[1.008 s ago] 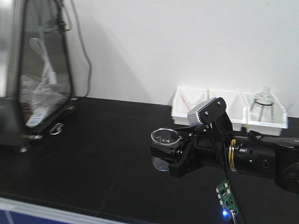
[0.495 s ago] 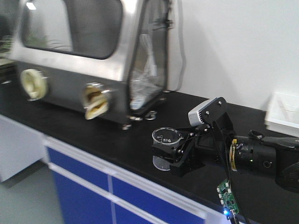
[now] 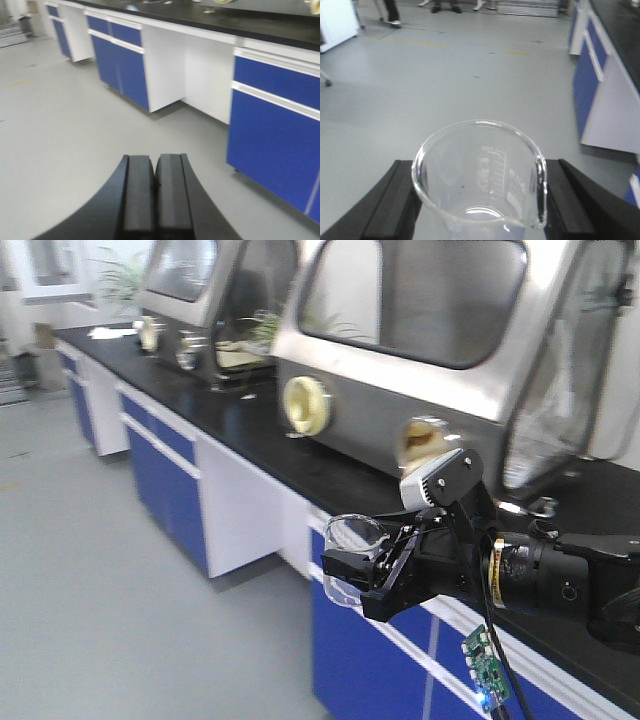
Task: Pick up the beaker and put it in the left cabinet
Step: 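Hold the beaker in the right gripper while driving to the cabinet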
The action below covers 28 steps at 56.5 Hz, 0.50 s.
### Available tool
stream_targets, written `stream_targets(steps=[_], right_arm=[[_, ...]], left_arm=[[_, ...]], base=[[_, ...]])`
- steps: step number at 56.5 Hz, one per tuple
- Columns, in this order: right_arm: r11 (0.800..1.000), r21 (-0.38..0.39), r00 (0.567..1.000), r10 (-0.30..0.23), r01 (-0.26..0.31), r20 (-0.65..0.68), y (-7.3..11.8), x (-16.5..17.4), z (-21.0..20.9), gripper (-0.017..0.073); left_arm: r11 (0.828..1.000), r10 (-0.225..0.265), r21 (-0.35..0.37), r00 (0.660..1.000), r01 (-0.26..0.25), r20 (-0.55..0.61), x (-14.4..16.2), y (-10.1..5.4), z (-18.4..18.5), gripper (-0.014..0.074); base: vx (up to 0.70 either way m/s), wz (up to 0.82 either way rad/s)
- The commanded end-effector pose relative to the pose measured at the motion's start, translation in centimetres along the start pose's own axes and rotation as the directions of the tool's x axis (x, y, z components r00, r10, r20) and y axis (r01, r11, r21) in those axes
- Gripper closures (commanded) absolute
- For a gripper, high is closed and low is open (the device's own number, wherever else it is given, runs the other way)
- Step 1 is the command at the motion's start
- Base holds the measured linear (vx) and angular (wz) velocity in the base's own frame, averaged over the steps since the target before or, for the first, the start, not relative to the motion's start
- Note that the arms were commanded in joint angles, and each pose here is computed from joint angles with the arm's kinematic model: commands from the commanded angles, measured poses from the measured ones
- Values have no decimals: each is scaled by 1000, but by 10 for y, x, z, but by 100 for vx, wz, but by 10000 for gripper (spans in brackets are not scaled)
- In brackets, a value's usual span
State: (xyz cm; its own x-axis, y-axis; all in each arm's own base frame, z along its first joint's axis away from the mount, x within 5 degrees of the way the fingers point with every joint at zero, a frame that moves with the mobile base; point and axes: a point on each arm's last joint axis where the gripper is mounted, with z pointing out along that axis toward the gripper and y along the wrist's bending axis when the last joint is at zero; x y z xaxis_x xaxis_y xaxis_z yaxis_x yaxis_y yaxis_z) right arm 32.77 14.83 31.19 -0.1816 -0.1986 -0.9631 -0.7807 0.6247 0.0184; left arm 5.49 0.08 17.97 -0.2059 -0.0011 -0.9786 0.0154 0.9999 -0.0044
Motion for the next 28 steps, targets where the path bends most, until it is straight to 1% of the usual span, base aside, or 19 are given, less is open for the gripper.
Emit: stream_targets(steps=[1,13,28], right_arm=[[1000,-2,996,-11,11,87,4,-25,-13,340],[1000,-2,996,-11,11,87,4,-25,-13,340],[1000,-1,996,-11,11,87,4,-25,-13,340]], left_arm=[[1000,-7,24,994,4,108,-11,-2,-3,590],[1000,-7,24,994,4,108,-11,-2,-3,590],[1000,-7,24,994,4,108,-11,-2,-3,590]], base=[[6,61],[11,57],[17,61]])
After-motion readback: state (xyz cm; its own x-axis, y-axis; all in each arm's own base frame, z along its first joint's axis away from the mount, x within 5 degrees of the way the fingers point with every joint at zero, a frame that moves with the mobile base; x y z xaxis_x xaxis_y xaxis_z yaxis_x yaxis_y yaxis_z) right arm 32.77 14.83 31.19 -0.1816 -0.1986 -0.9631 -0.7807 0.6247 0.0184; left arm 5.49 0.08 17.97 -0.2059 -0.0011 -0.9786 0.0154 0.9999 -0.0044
